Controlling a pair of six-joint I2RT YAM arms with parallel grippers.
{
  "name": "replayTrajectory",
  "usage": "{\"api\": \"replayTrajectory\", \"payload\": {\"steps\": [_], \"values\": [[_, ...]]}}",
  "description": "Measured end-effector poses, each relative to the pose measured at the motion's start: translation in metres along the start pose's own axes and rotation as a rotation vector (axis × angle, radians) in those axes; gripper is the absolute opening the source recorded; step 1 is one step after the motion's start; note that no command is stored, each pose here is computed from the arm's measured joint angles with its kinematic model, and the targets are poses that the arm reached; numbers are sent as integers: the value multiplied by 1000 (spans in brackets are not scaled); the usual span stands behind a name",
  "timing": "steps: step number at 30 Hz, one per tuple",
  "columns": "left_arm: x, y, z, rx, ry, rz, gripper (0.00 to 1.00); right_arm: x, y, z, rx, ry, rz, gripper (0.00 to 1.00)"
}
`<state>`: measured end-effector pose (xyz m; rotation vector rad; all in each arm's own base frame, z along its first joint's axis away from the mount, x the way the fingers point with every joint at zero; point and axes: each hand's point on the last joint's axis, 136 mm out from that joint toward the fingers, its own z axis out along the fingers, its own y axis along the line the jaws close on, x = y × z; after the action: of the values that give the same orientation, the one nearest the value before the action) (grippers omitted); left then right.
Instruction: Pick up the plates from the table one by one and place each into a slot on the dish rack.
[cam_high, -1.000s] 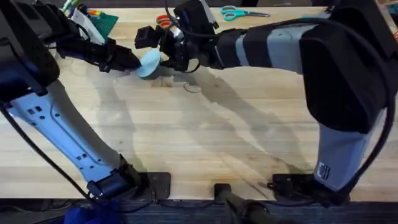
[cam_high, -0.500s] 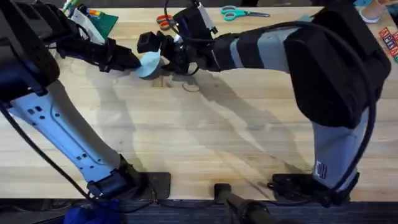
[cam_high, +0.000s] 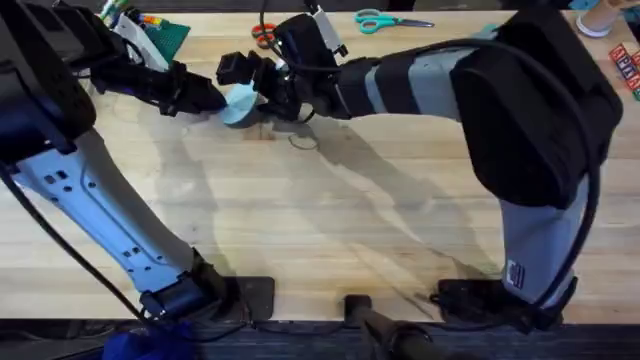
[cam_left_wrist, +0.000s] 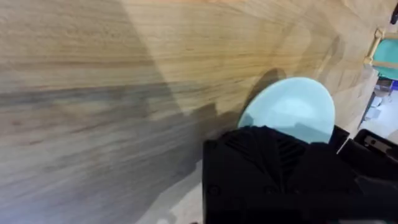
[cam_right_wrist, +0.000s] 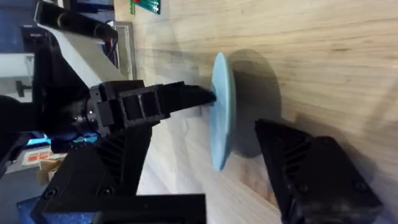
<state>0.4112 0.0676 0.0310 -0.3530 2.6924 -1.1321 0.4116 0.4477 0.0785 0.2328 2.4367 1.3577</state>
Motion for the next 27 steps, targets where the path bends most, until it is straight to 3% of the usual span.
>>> {"api": "replayTrajectory", "payload": {"steps": [7, 14, 16, 18, 19, 23, 27], "values": [[0, 0, 0, 0, 0, 0, 41, -1, -1, 0, 4, -6, 3, 971], [0, 0, 0, 0, 0, 0, 41, -2, -2, 0, 11, -14, 23, 772], [0, 0, 0, 0, 0, 0, 41, -2, -2, 0, 12, -16, 26, 690], [0, 0, 0, 0, 0, 0, 39, -3, -2, 0, 13, -20, 29, 512], [0, 0, 0, 0, 0, 0, 40, -3, -3, 0, 15, -21, 30, 376], [0, 0, 0, 2, -2, -1, 40, -5, -9, 1, 35, -31, 41, 56], [-1, 0, 0, 1, -2, 0, 40, -7, -16, 2, 52, -37, 46, 32]]}}
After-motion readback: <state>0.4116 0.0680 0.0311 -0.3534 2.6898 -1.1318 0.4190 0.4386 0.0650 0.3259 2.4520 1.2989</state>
